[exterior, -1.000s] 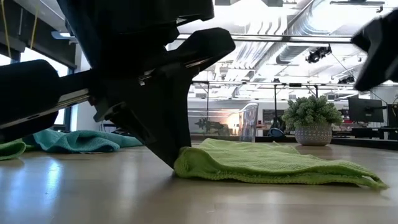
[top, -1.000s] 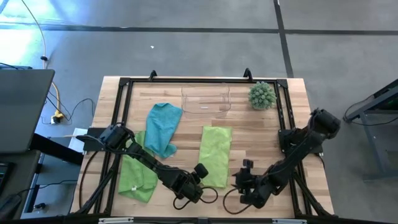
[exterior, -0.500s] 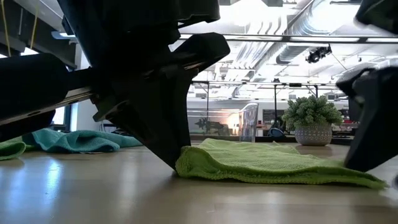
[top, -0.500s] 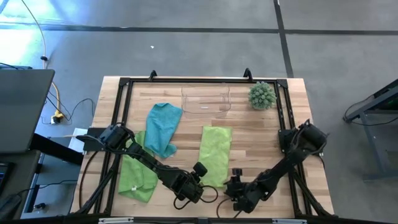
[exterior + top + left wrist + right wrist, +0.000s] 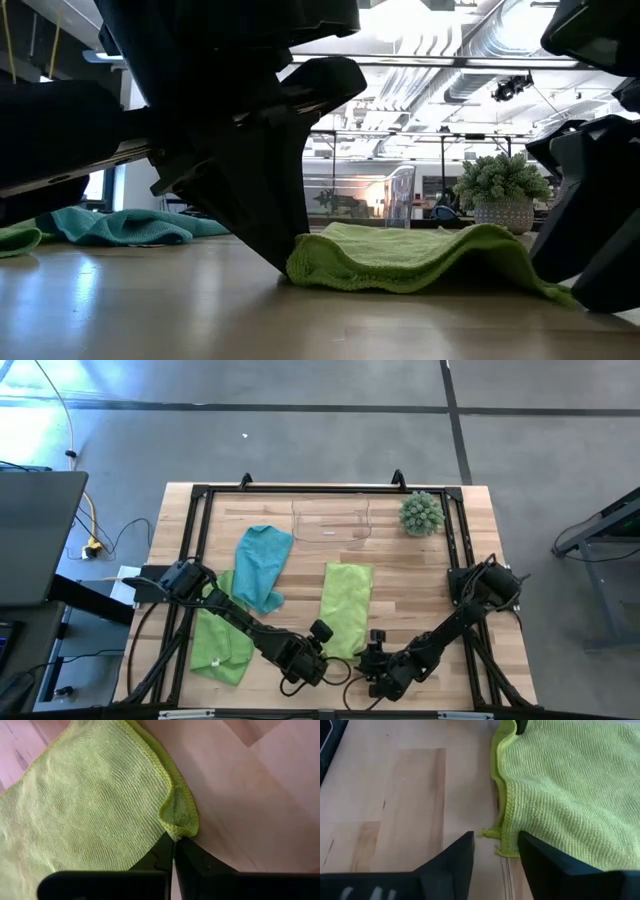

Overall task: Roll microfiber towels into tight, uniform cylinder then place into a basket
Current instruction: Roll the light green microfiber cloth

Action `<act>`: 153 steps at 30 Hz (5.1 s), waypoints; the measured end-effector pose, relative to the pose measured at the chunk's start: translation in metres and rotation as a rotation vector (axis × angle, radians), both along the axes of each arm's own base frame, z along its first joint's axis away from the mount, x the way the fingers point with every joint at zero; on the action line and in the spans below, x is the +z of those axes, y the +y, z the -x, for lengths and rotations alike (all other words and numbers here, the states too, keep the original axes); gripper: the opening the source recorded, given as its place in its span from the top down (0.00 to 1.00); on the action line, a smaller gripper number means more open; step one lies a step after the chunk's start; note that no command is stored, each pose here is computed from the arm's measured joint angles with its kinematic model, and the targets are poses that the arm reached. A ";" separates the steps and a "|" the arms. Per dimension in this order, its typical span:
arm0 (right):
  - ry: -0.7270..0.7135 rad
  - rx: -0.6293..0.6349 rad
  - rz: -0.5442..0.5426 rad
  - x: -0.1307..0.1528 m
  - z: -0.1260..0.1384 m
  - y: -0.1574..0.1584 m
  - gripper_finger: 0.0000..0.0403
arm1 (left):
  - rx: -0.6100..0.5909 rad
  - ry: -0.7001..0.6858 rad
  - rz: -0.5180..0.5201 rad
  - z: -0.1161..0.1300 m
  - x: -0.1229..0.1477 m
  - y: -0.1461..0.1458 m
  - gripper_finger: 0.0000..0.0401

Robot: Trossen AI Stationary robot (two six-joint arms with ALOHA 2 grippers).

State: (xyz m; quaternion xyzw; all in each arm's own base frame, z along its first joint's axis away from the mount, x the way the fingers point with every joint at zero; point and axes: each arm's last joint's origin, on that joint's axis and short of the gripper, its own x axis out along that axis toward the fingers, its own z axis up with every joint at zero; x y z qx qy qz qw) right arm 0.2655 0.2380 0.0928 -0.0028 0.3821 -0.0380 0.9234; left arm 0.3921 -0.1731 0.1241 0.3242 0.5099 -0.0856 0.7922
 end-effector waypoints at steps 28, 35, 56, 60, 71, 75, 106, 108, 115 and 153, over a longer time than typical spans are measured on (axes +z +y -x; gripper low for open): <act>0.011 0.026 -0.033 0.003 -0.003 -0.001 0.54 | 0.072 -0.020 0.060 -0.001 0.000 -0.001 1.00; 0.069 -0.040 -0.032 -0.001 0.001 -0.006 0.68 | 0.119 -0.025 0.102 -0.001 0.001 -0.001 1.00; 0.187 0.059 -0.073 0.022 0.000 -0.022 0.98 | 0.311 -0.105 0.330 -0.015 0.021 -0.006 1.00; 0.206 0.055 -0.122 0.024 -0.003 -0.026 0.98 | 0.465 -0.129 0.411 -0.015 0.021 -0.005 1.00; 0.242 0.084 -0.125 0.033 -0.011 -0.044 0.99 | 0.782 -0.190 0.543 -0.011 0.017 -0.005 1.00; 0.223 0.067 -0.119 0.034 -0.016 -0.050 1.00 | 0.833 -0.201 0.552 -0.009 0.016 -0.007 1.00; 0.065 0.097 -0.506 0.009 -0.004 -0.126 1.00 | 1.219 -0.481 0.850 -0.006 -0.006 -0.004 1.00; 0.060 0.087 -0.512 0.009 -0.005 -0.129 1.00 | 1.217 -0.493 0.874 -0.002 -0.010 0.000 1.00; 0.014 0.001 -0.566 0.012 -0.012 -0.141 1.00 | 1.194 -0.550 0.841 0.021 0.003 0.012 1.00; 0.074 0.184 -0.334 0.032 -0.044 -0.174 1.00 | 1.393 -0.597 0.798 0.046 -0.010 0.016 1.00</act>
